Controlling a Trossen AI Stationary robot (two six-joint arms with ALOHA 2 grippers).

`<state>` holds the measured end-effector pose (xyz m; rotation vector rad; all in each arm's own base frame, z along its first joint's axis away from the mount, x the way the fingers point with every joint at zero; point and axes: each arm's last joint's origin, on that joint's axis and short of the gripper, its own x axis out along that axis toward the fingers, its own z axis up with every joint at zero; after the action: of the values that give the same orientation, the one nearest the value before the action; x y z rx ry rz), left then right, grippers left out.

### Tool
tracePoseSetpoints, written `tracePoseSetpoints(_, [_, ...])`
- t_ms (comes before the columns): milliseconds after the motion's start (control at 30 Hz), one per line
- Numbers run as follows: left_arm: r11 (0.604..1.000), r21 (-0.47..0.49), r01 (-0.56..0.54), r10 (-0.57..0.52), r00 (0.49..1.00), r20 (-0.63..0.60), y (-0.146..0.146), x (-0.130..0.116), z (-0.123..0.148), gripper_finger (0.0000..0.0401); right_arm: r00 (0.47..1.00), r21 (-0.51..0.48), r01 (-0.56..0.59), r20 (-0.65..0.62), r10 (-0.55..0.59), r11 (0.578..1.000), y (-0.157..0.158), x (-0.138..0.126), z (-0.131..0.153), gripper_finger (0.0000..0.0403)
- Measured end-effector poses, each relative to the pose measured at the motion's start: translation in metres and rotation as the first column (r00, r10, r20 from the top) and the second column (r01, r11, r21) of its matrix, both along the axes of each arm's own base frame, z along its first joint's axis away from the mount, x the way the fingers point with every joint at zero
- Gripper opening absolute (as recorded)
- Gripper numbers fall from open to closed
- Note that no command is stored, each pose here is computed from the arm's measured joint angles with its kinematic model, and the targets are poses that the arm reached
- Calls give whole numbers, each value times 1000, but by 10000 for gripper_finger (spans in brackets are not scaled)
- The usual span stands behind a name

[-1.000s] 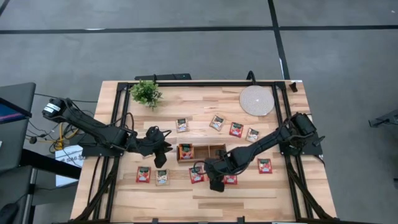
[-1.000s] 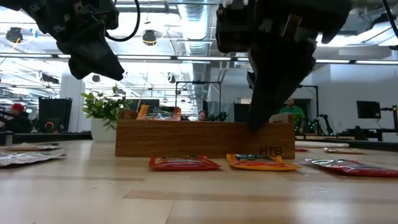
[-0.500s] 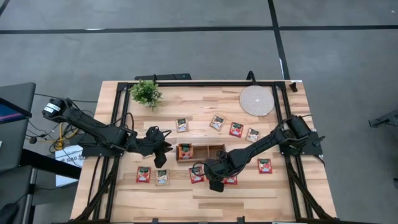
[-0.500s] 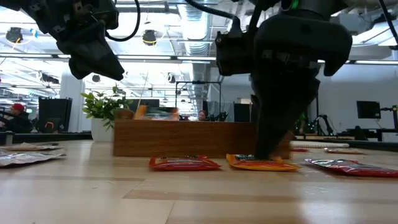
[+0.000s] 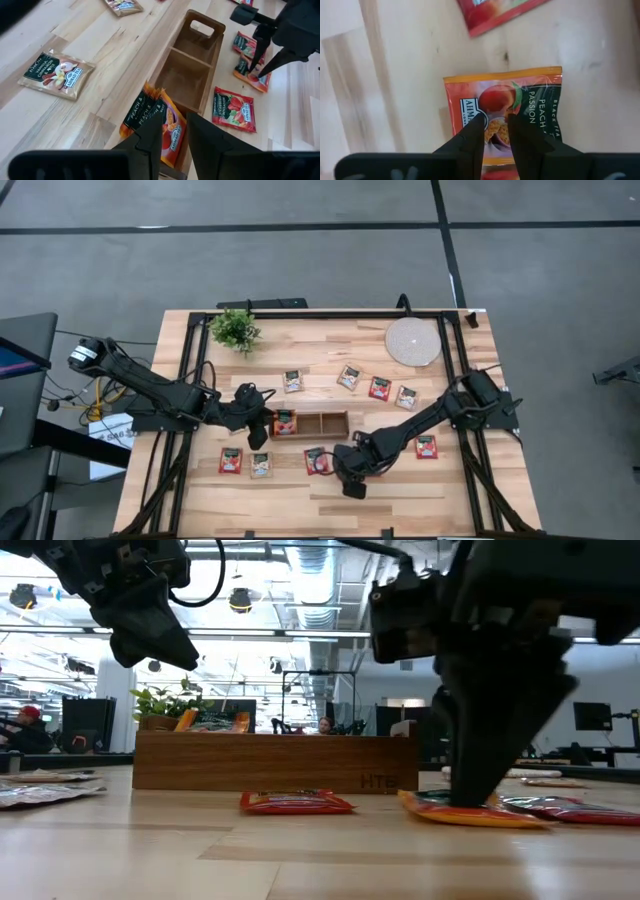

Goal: Pick & Place Tea
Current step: Put the orange tea bag into the left section of the wooden organizer

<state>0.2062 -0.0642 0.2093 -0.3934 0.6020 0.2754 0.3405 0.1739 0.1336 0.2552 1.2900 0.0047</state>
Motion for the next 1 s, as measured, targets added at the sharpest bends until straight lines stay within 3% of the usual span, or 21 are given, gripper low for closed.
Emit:
tracePoseSetpoints(300, [1000,0,0,0,1000,1,0,0,0,80,999,18,-29,40,29,999,18,-5,19,79])
tracePoseSetpoints(467, [1000,-3,0,0,1000,7,0,0,1,80,998,-44,-2,68,5,999,16,-5,32,79])
tracePoseSetpoints(1000, [1000,-5,4,-4,1000,13,0,1,1,80,996,-195,6,-82,-22,981,-1,-16,27,79])
